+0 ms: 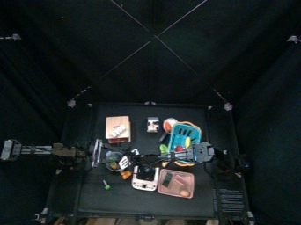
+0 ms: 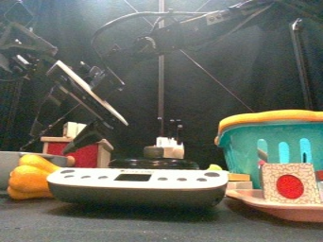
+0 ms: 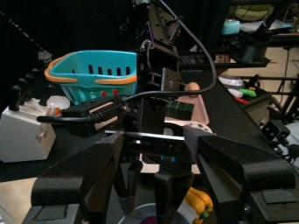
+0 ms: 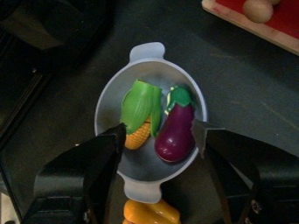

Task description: Grab hammer

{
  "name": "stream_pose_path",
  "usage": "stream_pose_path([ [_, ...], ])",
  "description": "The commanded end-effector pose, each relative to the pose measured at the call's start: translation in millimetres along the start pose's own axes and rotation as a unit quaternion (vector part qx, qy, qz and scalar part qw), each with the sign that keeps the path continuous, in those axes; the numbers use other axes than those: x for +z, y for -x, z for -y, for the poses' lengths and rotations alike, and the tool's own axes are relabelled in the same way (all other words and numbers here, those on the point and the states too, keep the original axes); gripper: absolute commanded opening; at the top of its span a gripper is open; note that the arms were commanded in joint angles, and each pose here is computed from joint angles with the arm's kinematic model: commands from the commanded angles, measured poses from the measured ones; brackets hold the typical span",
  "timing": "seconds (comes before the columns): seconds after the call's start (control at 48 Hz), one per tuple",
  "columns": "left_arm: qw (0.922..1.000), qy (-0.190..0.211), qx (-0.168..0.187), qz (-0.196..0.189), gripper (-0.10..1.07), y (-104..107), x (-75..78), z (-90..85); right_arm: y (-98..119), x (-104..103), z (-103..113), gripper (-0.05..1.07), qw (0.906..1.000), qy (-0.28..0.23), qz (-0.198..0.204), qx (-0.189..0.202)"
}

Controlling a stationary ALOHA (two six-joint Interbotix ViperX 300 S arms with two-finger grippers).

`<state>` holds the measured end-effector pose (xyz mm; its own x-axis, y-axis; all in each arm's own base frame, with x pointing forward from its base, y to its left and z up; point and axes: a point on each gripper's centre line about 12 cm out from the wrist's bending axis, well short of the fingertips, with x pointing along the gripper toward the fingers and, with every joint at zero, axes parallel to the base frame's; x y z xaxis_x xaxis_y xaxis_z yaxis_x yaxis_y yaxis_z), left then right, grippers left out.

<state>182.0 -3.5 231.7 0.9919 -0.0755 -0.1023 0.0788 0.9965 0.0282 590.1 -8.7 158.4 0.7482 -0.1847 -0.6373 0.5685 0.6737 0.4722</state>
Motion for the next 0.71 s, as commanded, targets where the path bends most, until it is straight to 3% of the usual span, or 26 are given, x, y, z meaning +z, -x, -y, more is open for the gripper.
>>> stream_pose_path([
  [0.0,1.0000,-0.001,0.000,0.007,0.93,-1.2,5.6,-0.5,24.6,25.1,-21.0,0.94,0.9992,-0.005,0.026,0.028],
  [0.188,1.0000,-0.002,-0.001,0.006,0.93,-1.2,4.9,-0.1,51.0,36.0,-25.3,0.94,0.9991,0.013,0.039,0.005],
  [0.375,1.0000,0.000,0.000,0.004,0.93,-1.0,3.6,-0.4,102.3,49.8,-27.2,0.94,0.9973,0.031,0.055,-0.038],
  [0.688,1.0000,0.000,0.000,0.005,0.93,-1.0,3.7,-0.3,154.1,42.8,-5.8,0.94,0.9947,0.052,0.052,-0.071],
])
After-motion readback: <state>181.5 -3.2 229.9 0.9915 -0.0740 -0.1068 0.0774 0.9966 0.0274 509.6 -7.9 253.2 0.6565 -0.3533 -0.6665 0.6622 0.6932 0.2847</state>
